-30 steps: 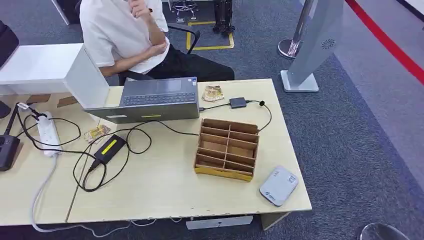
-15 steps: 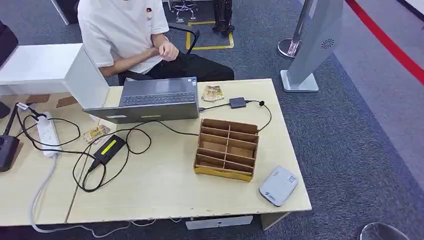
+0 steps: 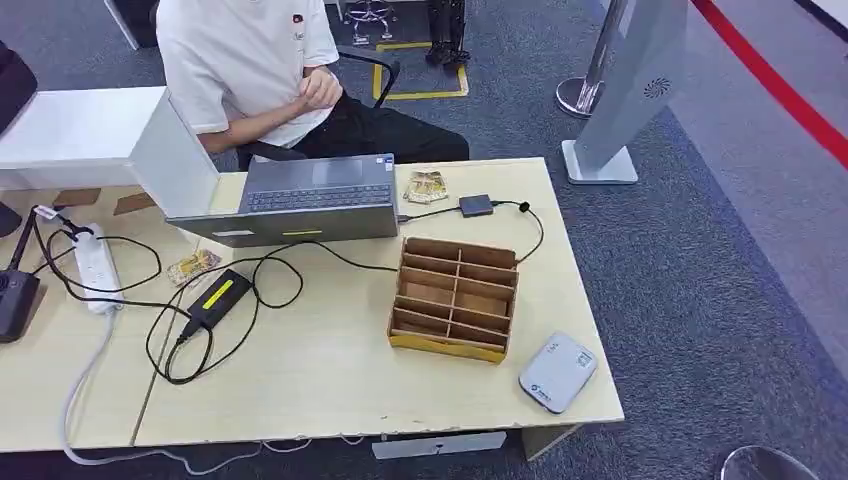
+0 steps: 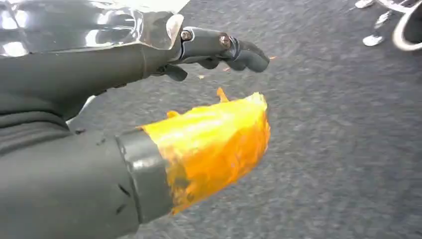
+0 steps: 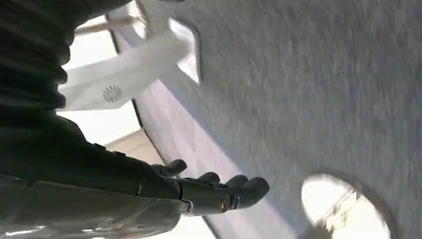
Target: Pass the card to the sensor for recognition and then transmit it.
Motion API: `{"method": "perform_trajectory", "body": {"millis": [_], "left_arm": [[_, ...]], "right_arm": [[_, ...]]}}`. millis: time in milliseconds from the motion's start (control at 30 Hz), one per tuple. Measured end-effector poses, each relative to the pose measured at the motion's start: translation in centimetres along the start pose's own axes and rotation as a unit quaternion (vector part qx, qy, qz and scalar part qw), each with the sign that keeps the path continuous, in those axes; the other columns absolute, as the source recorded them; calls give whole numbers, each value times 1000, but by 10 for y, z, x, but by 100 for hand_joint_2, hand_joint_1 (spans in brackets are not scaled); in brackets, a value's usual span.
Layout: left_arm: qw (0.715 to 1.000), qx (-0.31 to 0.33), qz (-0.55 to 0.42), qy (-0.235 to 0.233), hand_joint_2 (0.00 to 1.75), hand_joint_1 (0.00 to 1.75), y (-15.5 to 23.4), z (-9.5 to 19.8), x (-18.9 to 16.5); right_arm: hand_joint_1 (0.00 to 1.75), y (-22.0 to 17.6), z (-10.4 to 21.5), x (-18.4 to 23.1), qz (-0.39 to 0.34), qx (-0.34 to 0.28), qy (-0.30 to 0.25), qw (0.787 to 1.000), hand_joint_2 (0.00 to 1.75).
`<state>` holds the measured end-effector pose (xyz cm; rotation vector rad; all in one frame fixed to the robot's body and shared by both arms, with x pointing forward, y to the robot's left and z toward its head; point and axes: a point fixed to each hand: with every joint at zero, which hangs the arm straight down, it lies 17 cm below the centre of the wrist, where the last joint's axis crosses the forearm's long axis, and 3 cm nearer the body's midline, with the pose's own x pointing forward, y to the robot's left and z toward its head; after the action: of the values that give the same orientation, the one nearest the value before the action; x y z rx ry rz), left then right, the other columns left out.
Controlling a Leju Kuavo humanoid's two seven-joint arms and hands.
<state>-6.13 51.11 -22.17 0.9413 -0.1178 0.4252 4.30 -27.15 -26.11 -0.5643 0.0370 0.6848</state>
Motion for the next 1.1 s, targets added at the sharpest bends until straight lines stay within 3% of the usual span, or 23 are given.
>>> {"method": "perform_trajectory", "body": {"millis": [33, 100, 200, 300, 367, 533, 933, 967, 1033, 1100], "left_arm": [[1000, -10, -3, 9, 175, 0, -10, 4, 2], [998, -48, -27, 26, 175, 0, -43, 22, 8], [971, -210, -52, 98, 175, 0, -135, 83, -4], [905, -405, -36, 122, 175, 0, -216, 172, 0], [866, -481, -35, 132, 175, 0, -245, 222, 2], [844, -515, -58, 138, 175, 0, -255, 249, -8], [857, -492, -56, 139, 175, 0, -254, 240, -1], [866, -475, -56, 145, 0, 0, -252, 234, -1], [901, -401, -51, 156, 0, 0, -238, 209, -2], [941, -293, -37, 164, 0, 0, -212, 180, -5]], "right_arm": [[0, 11, 2, 1, 2, 28, -2, 1000, 175], [0, 36, 10, 3, 4, 94, -9, 996, 175], [0, 80, 33, 8, 26, 222, -35, 974, 175], [0, 94, 44, 8, 62, 295, -65, 951, 175], [0, 95, 46, 8, 75, 313, -82, 943, 175], [0, 94, 48, 6, 83, 339, -93, 932, 175], [0, 90, 43, 8, 78, 324, -100, 938, 175], [0, 90, 43, 9, 70, 322, -95, 939, 175], [0, 83, 36, 11, 26, 297, -71, 952, 175], [0, 65, 20, 11, -72, 231, -29, 970, 175]]}}
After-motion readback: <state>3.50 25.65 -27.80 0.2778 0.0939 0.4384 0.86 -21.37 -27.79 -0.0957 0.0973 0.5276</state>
